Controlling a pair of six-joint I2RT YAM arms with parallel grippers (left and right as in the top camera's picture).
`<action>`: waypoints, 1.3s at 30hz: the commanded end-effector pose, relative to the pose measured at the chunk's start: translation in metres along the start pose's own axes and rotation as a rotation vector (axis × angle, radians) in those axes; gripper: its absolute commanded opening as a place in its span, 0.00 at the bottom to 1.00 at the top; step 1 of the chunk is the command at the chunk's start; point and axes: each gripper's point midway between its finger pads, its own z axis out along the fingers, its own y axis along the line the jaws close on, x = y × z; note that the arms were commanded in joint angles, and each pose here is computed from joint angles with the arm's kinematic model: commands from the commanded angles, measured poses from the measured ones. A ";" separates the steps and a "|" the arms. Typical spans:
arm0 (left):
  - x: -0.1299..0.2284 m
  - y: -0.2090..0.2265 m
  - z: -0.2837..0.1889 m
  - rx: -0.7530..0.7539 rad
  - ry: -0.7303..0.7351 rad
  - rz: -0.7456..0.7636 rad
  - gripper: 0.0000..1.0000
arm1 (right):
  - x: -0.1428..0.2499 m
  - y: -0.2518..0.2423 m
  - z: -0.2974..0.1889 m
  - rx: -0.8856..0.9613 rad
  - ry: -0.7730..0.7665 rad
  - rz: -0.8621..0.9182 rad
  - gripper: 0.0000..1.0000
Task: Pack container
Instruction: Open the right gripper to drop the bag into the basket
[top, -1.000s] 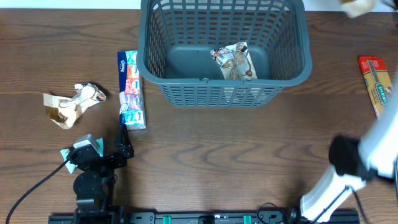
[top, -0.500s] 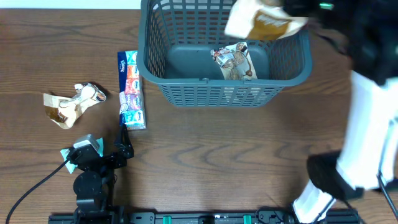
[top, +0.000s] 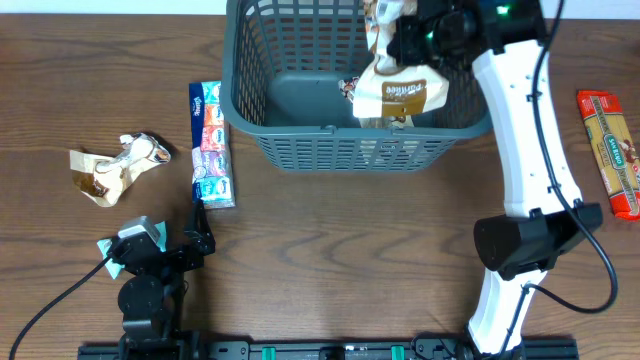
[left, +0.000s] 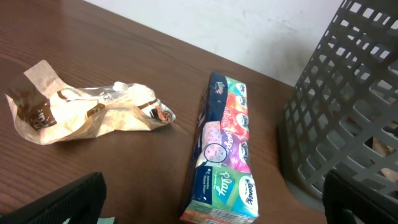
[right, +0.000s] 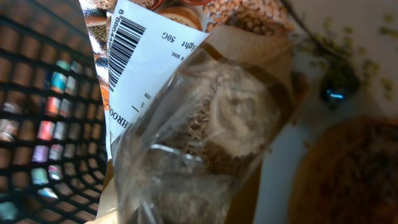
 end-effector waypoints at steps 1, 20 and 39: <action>0.013 0.002 0.001 0.000 0.041 0.019 0.98 | 0.022 -0.010 0.037 0.032 0.095 -0.027 0.01; 0.013 0.003 0.001 0.000 0.041 0.019 0.98 | 0.101 -0.040 0.127 0.058 0.276 0.006 0.01; 0.013 0.002 0.001 0.000 0.041 0.019 0.98 | 0.089 -0.040 0.130 0.059 0.227 -0.004 0.59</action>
